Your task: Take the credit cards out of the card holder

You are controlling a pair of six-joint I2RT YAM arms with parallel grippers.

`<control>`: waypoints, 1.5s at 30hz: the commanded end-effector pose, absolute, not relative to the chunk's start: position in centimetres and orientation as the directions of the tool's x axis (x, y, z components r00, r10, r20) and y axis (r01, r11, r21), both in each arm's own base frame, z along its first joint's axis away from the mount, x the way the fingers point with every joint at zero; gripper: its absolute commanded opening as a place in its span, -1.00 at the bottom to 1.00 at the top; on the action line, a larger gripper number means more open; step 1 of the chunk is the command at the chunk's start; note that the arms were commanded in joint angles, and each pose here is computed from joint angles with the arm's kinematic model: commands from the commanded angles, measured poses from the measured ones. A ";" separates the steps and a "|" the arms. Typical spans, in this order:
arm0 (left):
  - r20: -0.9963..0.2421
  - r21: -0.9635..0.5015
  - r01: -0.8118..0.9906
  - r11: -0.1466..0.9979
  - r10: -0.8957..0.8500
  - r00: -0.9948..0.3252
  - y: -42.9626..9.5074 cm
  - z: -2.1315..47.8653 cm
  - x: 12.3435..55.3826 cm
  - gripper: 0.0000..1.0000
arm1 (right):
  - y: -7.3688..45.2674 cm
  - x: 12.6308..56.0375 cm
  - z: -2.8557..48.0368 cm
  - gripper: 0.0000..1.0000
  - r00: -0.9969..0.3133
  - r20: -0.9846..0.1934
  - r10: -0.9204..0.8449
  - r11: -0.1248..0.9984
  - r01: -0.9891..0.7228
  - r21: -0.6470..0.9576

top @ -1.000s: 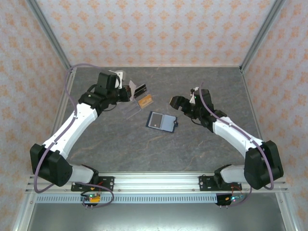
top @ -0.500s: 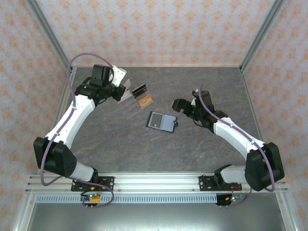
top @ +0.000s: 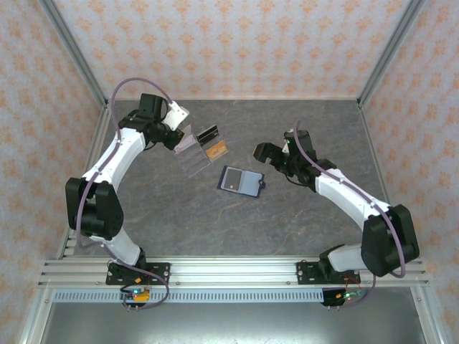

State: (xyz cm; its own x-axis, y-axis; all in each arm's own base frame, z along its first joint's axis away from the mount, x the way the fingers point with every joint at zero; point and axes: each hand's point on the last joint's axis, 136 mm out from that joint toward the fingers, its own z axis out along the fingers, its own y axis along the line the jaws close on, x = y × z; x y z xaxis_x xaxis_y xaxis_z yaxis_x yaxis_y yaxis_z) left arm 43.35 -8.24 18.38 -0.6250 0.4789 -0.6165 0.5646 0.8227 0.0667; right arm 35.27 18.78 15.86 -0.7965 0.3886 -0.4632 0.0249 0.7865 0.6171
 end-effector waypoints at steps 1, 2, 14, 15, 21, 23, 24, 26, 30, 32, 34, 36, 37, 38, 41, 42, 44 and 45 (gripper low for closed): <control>-0.641 0.053 0.596 0.801 0.485 -0.595 -7.7 19.1 44.2 -1.00 | 19.9 36.4 16.7 1.00 -0.797 -0.429 0.425 0.742 0.035 0.670; -0.637 0.041 0.601 0.798 0.484 -0.599 -7.7 18.8 44.4 -1.00 | 20.0 36.5 16.7 1.00 -0.799 -0.421 0.429 0.734 0.037 0.678; -0.644 -0.008 0.637 0.771 0.483 -0.593 -8.1 18.5 45.7 -1.00 | 21.3 37.3 16.3 0.99 -0.822 -0.352 0.448 0.693 0.070 0.717; -0.630 -0.006 0.637 0.771 0.492 -0.601 -8.0 18.1 45.5 -1.00 | 21.4 37.4 16.3 0.99 -0.821 -0.349 0.452 0.689 0.073 0.721; -0.573 0.001 0.634 0.773 0.520 -0.634 -7.3 16.0 45.7 -1.00 | 21.9 37.7 15.6 0.99 -0.830 -0.319 0.457 0.674 0.088 0.734; -0.561 -0.005 0.637 0.770 0.526 -0.640 -7.3 15.6 45.7 -1.00 | 22.0 37.8 15.6 0.99 -0.832 -0.314 0.457 0.669 0.089 0.738; -0.554 -0.008 0.639 0.769 0.528 -0.643 -7.2 15.4 45.7 -1.00 | 22.0 37.8 15.6 0.99 -0.831 -0.314 0.460 0.669 0.091 0.738; -0.543 -0.003 0.637 0.771 0.534 -0.649 -7.0 14.9 45.7 -1.00 | 22.0 37.8 15.5 0.99 -0.832 -0.311 0.460 0.667 0.092 0.739; -0.523 0.010 0.631 0.776 0.541 -0.658 -6.6 14.2 45.9 -1.00 | 22.1 37.7 15.4 0.99 -0.835 -0.307 0.457 0.667 0.093 0.739; -0.527 0.011 0.628 0.778 0.539 -0.658 -6.6 14.3 46.0 -0.95 | 22.2 37.7 15.3 0.99 -0.838 -0.301 0.454 0.665 0.094 0.741; -0.529 0.012 0.624 0.782 0.534 -0.659 -6.6 14.4 46.1 -0.86 | 22.3 37.8 15.3 0.99 -0.839 -0.295 0.457 0.659 0.096 0.746; -0.531 0.013 0.622 0.783 0.533 -0.659 -6.6 14.5 46.1 -0.77 | 22.4 37.8 15.1 0.99 -0.842 -0.290 0.455 0.656 0.097 0.748; -0.534 0.017 0.619 0.785 0.530 -0.658 -6.5 14.6 46.1 -0.74 | 22.4 37.8 15.1 1.00 -0.843 -0.287 0.454 0.655 0.098 0.749; -0.536 0.019 0.619 0.785 0.531 -0.656 -6.6 14.7 46.1 -0.71 | 22.4 37.7 15.0 1.00 -0.844 -0.285 0.453 0.655 0.099 0.749; -0.540 0.026 0.612 0.790 0.527 -0.657 -6.4 14.9 46.2 -0.59 | 22.5 37.7 14.9 1.00 -0.847 -0.282 0.450 0.655 0.098 0.749; -0.542 0.027 0.610 0.792 0.524 -0.657 -6.3 15.1 46.1 -0.56 | 22.5 37.7 14.9 1.00 -0.847 -0.282 0.450 0.655 0.099 0.749; -0.556 0.035 0.605 0.795 0.519 -0.649 -6.4 15.6 46.1 -0.54 | 22.5 37.7 14.9 1.00 -0.847 -0.285 0.449 0.657 0.097 0.747; -0.567 0.036 0.604 0.797 0.514 -0.644 -6.5 16.0 46.1 -0.53 | 22.4 37.7 14.9 1.00 -0.847 -0.285 0.448 0.658 0.097 0.747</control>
